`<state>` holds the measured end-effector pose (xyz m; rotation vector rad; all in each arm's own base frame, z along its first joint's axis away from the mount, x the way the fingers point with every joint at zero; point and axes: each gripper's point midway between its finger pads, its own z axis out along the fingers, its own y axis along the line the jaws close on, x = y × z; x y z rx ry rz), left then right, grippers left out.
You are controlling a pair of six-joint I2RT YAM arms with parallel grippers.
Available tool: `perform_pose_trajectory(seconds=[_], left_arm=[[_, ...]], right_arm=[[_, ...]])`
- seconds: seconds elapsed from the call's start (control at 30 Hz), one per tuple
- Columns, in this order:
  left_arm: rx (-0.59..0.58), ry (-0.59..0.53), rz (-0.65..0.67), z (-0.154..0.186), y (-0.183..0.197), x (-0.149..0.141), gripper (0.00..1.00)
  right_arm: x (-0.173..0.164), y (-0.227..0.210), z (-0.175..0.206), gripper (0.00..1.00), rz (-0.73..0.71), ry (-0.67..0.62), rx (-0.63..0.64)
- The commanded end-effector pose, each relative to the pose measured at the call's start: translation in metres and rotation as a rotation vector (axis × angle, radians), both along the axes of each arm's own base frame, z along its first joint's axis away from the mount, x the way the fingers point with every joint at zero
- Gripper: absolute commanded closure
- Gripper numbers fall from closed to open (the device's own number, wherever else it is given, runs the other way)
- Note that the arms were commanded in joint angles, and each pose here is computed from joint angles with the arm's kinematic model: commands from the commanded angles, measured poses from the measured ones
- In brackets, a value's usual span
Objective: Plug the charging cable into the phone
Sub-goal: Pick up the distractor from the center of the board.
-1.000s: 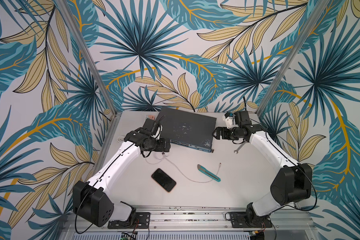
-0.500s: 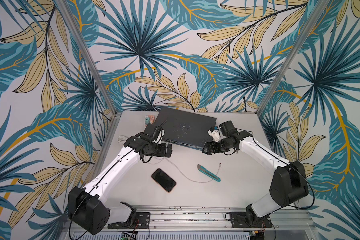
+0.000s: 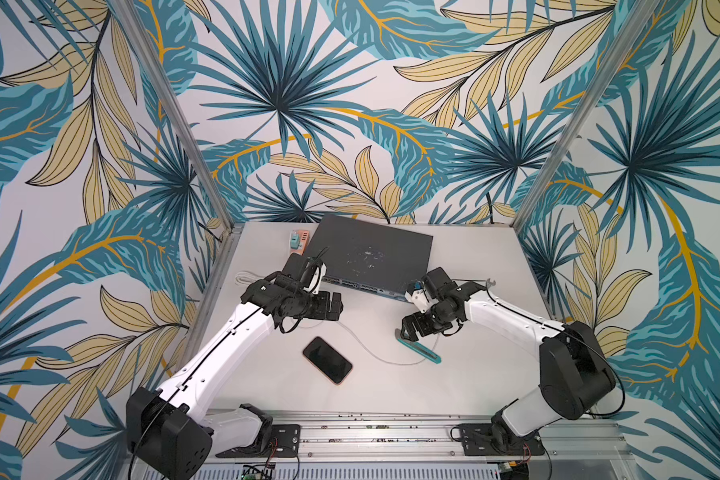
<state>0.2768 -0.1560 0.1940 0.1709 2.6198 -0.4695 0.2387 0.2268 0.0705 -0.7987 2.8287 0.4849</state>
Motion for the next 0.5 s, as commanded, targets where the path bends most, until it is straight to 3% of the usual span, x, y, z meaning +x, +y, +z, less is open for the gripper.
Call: perform_pose_trajectory(seconds=[0.0, 0.47], left_arm=[[0.000, -0.011, -0.007, 0.003, 0.003, -0.007, 0.00], [0.015, -0.004, 0.009, -0.001, 0.007, -0.009, 0.00]], right_arm=[[-0.004, -0.003, -0.008, 0.00, 0.003, -0.017, -0.034], [-0.003, -0.008, -0.035, 0.06, 0.044, -0.046, -0.139]])
